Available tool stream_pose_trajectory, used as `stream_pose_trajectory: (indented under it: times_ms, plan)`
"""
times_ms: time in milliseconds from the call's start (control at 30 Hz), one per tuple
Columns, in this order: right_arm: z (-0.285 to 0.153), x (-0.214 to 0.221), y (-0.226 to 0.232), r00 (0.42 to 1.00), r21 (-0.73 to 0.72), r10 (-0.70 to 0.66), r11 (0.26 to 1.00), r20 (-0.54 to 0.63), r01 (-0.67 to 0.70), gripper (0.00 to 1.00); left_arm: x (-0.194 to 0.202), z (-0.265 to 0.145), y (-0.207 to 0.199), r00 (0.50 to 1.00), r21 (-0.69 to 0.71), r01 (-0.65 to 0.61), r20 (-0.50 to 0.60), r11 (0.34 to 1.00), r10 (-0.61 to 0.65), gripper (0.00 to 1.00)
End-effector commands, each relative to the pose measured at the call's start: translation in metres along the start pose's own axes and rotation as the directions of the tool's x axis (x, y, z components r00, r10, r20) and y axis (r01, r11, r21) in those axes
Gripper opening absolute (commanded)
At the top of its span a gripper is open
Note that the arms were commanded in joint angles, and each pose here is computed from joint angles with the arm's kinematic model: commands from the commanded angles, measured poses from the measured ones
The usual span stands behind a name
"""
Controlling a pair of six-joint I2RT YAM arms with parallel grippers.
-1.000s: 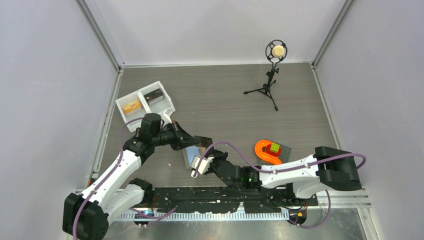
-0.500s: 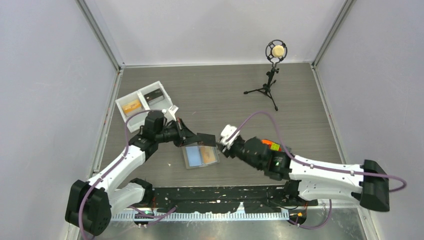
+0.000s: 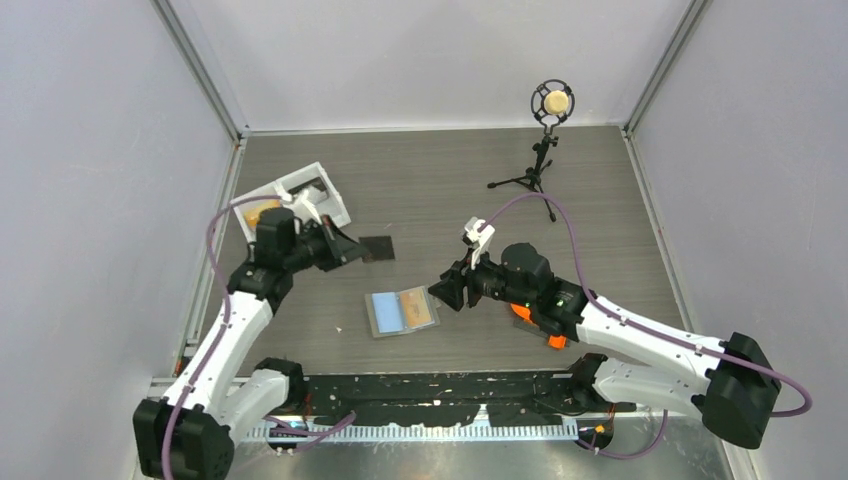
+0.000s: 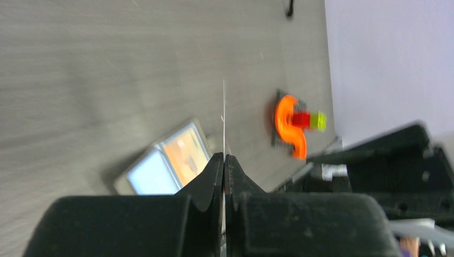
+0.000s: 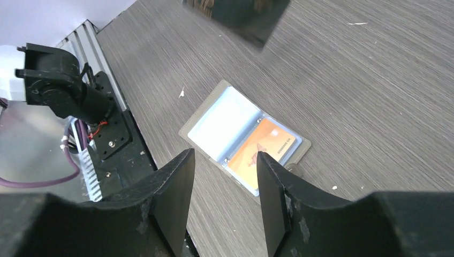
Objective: Take the credit cards out of the card holder
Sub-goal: Place the credit card in the storage box.
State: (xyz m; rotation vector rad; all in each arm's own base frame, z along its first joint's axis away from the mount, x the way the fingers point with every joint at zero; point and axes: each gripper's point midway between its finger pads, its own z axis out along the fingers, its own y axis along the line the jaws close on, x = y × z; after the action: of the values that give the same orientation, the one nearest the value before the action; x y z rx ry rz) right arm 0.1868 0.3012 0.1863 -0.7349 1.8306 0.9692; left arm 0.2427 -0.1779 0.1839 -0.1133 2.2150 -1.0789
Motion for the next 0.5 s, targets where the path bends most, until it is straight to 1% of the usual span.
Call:
stream_pose_trajectory:
  times_ms: [0,33,100,133,167,233,267,300,400,467]
  plan:
    - [-0.008,-0.046,0.016,0.989,-0.034,0.074,0.997,0.129,-0.07,0.58,-0.055,-0.025,0.023,0.992,-0.101,0.024,0.123,0.995,-0.012,0.0]
    - [-0.009,-0.048,0.01,0.986,0.001,0.079,0.997,0.146,-0.08,0.6,-0.067,-0.03,0.028,0.989,-0.113,0.04,0.144,0.993,-0.023,0.0]
    - [-0.012,-0.047,0.003,0.984,0.038,0.084,0.995,0.157,-0.091,0.68,-0.093,-0.043,0.041,0.981,-0.153,0.071,0.192,0.986,-0.041,0.0]
    - [-0.013,-0.047,0.001,0.984,0.048,0.082,0.995,0.161,-0.091,0.75,-0.103,-0.047,0.046,0.977,-0.172,0.075,0.21,0.982,-0.038,0.0]
    - [-0.014,-0.045,0.0,0.983,0.053,0.081,0.994,0.162,-0.091,0.79,-0.112,-0.05,0.051,0.973,-0.192,0.079,0.227,0.978,-0.034,0.0]
    - [-0.017,-0.044,-0.003,0.983,0.066,0.077,0.994,0.166,-0.089,0.95,-0.127,-0.056,0.061,0.967,-0.226,0.093,0.253,0.97,-0.034,0.0]
    - [-0.018,-0.043,-0.004,0.983,0.075,0.075,0.993,0.167,-0.088,0.99,-0.134,-0.058,0.068,0.963,-0.246,0.102,0.266,0.964,-0.034,0.0]
    - [-0.02,-0.045,-0.005,0.982,0.079,0.07,0.993,0.173,-0.085,0.97,-0.142,-0.061,0.074,0.96,-0.267,0.114,0.279,0.957,-0.037,0.0]
    - [-0.024,-0.046,-0.007,0.98,0.094,0.065,0.992,0.19,-0.084,0.95,-0.167,-0.067,0.096,0.944,-0.309,0.171,0.324,0.936,-0.065,0.0]
    - [-0.026,-0.049,-0.007,0.978,0.095,0.062,0.992,0.199,-0.082,0.95,-0.187,-0.07,0.104,0.931,-0.307,0.198,0.356,0.931,-0.081,0.0]
